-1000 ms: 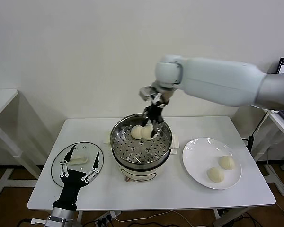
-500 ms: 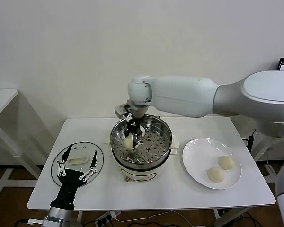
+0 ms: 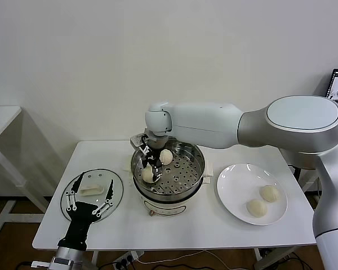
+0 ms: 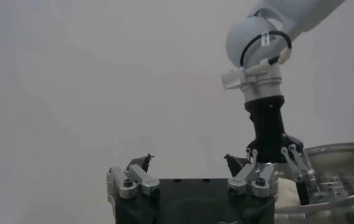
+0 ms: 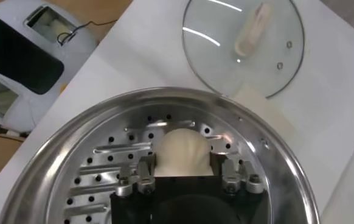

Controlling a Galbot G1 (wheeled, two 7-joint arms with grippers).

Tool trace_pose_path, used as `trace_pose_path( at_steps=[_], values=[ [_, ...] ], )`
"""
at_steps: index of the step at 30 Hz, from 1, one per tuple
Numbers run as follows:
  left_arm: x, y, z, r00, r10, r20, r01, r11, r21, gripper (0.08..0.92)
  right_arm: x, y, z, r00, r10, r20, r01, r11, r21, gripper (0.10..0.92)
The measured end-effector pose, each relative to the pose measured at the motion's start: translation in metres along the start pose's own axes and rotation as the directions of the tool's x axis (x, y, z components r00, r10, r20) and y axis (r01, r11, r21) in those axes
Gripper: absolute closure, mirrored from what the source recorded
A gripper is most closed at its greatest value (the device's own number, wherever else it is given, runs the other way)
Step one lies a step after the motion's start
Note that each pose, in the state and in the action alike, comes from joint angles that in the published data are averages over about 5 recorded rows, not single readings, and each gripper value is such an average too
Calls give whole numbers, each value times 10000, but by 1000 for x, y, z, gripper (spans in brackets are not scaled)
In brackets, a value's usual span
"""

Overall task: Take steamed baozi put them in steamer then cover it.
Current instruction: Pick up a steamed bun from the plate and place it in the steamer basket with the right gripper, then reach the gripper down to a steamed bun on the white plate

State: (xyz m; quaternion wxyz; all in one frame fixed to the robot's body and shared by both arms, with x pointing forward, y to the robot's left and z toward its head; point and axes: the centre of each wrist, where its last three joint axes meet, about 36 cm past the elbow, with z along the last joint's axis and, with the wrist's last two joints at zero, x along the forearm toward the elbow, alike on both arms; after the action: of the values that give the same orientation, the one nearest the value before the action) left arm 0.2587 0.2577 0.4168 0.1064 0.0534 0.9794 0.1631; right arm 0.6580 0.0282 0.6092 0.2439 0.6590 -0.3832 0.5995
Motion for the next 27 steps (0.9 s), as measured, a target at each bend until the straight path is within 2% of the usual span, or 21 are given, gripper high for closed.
trace_pose_path(
  at_steps=[6, 12, 21, 27],
  values=[
    [0, 0, -3, 10000, -64, 17, 64, 10000, 29, 177, 13, 4, 6, 9999, 147, -9, -147, 9998, 119, 200],
    [-1, -2, -6, 10000, -76, 56, 75, 9999, 86, 177, 52, 23, 37, 9995, 327, -6, -326, 9994, 136, 199],
    [0, -5, -6, 10000, 72, 31, -72, 10000, 52, 177, 122, 94, 151, 9987, 406, -295, -432, 9945, -955, 200],
    [3, -8, -5, 9999, 163, -48, -163, 9999, 20, 177, 128, 165, 236, 9983, 164, -552, -274, 9781, -2062, 200]
  ],
)
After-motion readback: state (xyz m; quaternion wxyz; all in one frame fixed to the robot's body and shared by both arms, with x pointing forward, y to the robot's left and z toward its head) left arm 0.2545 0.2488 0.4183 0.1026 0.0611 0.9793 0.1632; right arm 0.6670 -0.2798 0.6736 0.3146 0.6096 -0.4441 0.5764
